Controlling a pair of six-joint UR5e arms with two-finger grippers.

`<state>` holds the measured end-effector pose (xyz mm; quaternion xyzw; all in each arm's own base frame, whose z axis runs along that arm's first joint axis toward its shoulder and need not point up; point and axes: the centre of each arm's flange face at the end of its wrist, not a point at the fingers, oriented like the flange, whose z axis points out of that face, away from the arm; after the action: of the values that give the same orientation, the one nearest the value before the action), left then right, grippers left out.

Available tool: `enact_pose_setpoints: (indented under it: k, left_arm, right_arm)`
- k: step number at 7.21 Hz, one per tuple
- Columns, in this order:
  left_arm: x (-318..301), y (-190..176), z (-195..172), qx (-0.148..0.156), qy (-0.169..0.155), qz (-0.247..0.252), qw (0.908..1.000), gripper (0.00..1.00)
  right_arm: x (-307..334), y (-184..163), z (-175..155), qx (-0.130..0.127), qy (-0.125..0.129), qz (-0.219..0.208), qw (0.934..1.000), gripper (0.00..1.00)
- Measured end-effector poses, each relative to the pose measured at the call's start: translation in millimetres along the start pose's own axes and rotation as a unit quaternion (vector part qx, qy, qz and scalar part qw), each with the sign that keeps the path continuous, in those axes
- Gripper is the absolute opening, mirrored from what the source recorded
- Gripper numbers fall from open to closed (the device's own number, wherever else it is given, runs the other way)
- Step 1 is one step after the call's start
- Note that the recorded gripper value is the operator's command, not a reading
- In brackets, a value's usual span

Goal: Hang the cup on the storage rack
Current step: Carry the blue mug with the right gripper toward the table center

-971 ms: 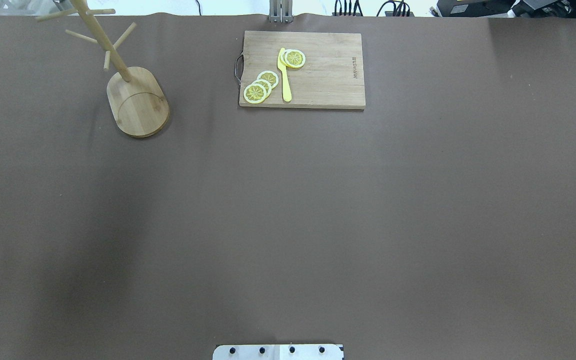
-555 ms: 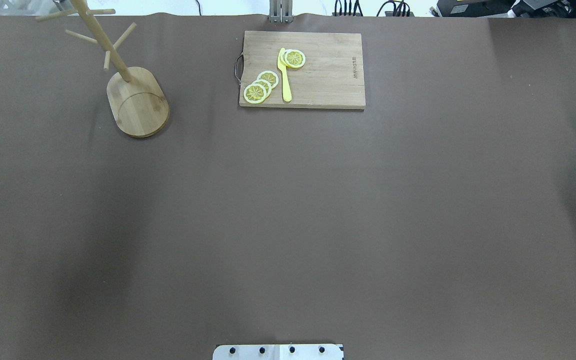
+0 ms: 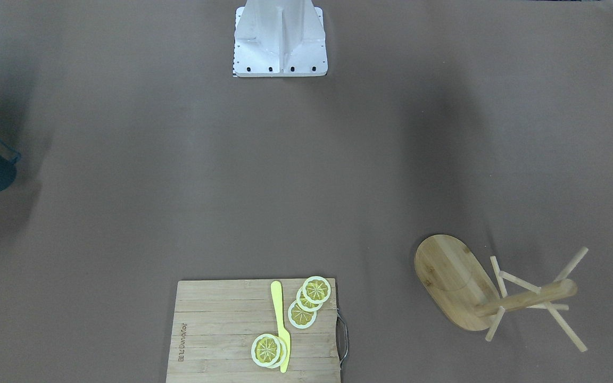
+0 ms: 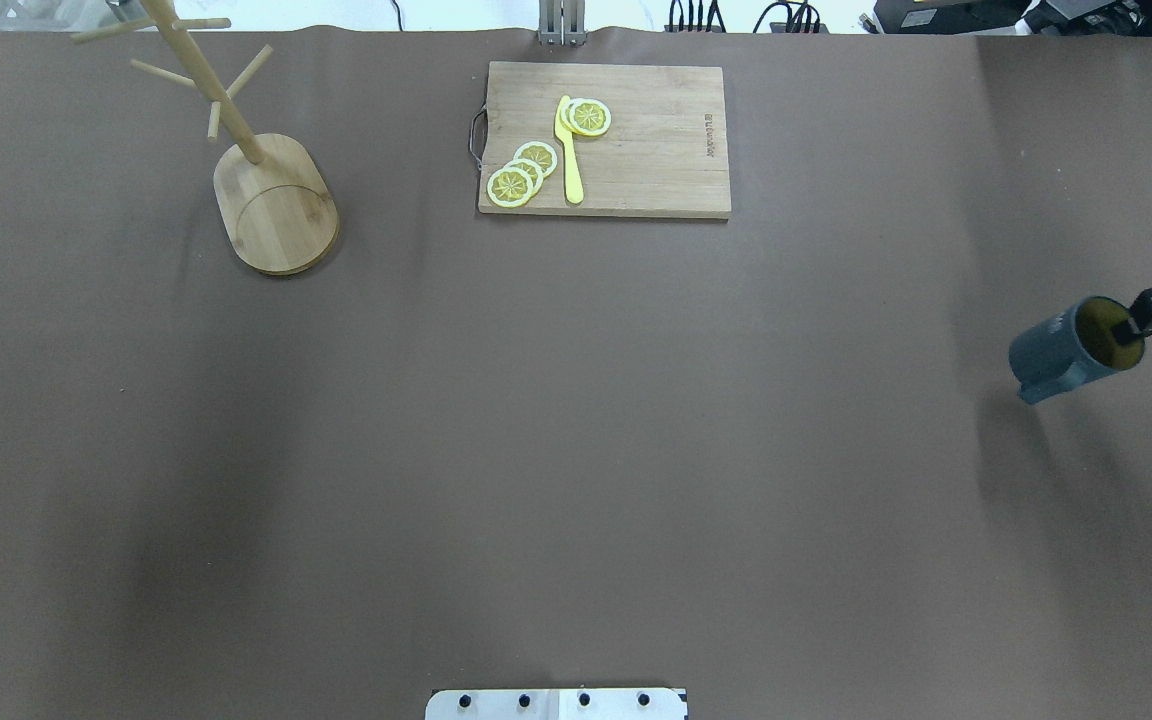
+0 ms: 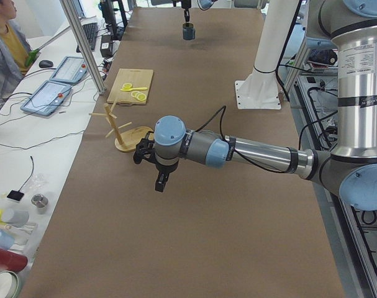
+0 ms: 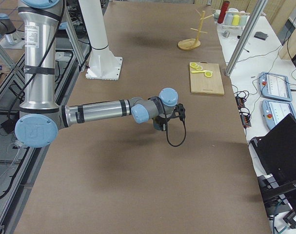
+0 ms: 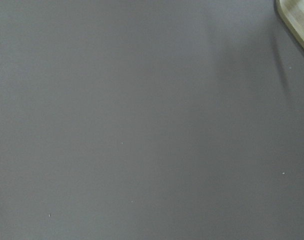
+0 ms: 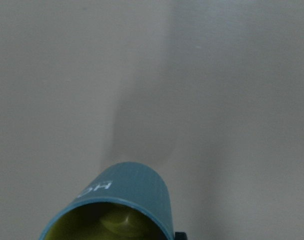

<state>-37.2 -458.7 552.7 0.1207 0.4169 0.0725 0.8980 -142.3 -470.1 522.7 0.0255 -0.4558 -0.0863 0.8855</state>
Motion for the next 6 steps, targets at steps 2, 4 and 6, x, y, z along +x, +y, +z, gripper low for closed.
enact_pose_setpoints:
  k: [2, 4, 6]
  left_arm:
    - [1.8, -1.4, -0.7, 0.003, 0.001, 0.004, 1.0, 0.97]
    - [3.9, -3.2, -0.6, 0.008, 0.004, 0.012, 0.9999, 0.97]
    - [5.2, -4.4, -0.4, 0.011, 0.005, 0.016, 0.9998, 0.97]
  right_arm:
    - [-108.2, -26.4, 21.5, 0.004, -0.008, -0.002, 1.0, 0.0]
    - [-227.5, -38.9, 53.6, 0.007, -0.024, 0.017, 0.9996, 0.0]
    - [-338.9, -34.4, 78.5, 0.012, -0.034, 0.031, 0.9989, 0.0]
